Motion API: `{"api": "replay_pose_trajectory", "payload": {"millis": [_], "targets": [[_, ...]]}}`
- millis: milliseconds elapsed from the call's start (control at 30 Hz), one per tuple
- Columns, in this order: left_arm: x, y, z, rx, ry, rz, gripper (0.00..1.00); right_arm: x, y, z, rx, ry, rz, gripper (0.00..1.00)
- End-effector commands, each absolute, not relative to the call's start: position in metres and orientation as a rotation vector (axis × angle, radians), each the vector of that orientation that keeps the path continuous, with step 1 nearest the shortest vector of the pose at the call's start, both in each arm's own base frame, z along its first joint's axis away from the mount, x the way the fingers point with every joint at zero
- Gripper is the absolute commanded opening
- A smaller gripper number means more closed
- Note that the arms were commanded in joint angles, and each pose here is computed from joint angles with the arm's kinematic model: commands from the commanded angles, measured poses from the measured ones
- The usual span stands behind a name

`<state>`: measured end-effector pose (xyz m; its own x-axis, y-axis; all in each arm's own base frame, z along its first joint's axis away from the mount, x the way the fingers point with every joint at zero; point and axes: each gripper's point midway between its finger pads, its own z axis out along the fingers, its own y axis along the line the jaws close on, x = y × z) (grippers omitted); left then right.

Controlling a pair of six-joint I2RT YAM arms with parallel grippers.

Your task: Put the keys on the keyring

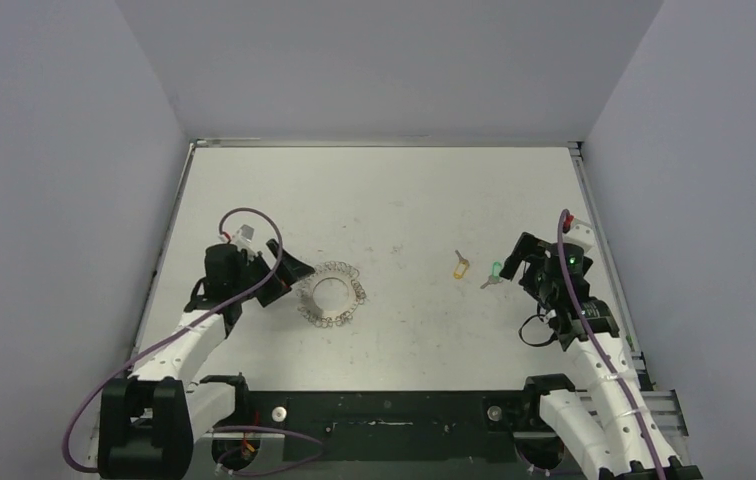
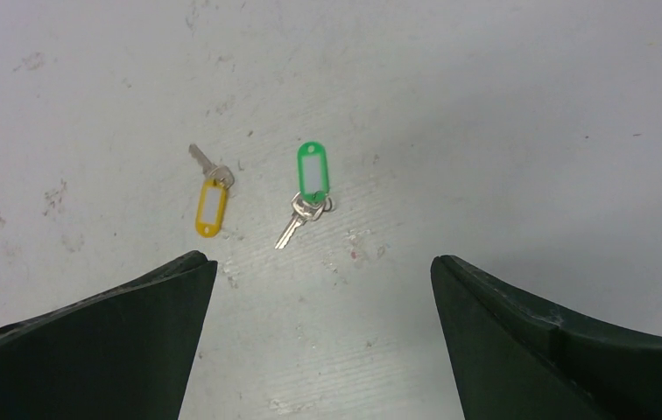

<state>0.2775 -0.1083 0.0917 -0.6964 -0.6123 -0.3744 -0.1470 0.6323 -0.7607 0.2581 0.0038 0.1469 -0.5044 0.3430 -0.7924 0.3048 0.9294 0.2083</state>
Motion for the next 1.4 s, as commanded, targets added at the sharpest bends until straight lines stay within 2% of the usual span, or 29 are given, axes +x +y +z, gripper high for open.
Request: {"api": "replay_pose_trajectory", "payload": {"millis": [0,267,433,667,833,1100,1233,1367], "targets": [[0.272,-0.148,0.116,-0.346,2.239,-0.952,0.97,0.261,0.032,0.150,0.412,2.129,0.245,1.00],[0.253,-0.180,0.080,-0.101,2.491,-0.543,0.96,0.256,0.061,0.125,0.325,2.213,0.414,1.00],[0.256,-0.197,0.054,-0.024,2.579,-0.445,0.87,0.248,0.076,0.119,0.276,2.227,0.514,1.00],[0.268,-0.229,0.035,0.118,2.605,-0.301,0.87,0.233,0.081,0.106,0.276,2.264,0.547,1.00],[0.259,-0.271,0.021,0.285,2.625,-0.317,0.86,0.233,0.085,0.102,0.278,2.279,0.574,1.00],[0.196,-0.343,0.020,0.565,2.606,-0.522,0.84,0.237,0.090,0.102,0.241,2.295,0.589,1.00],[0.191,-0.355,0.052,0.558,2.521,-0.654,0.96,0.241,0.094,0.104,0.229,2.285,0.614,1.00],[0.209,-0.338,0.082,0.457,2.469,-0.714,0.97,0.244,0.102,0.100,0.203,2.301,0.639,1.00]]}}
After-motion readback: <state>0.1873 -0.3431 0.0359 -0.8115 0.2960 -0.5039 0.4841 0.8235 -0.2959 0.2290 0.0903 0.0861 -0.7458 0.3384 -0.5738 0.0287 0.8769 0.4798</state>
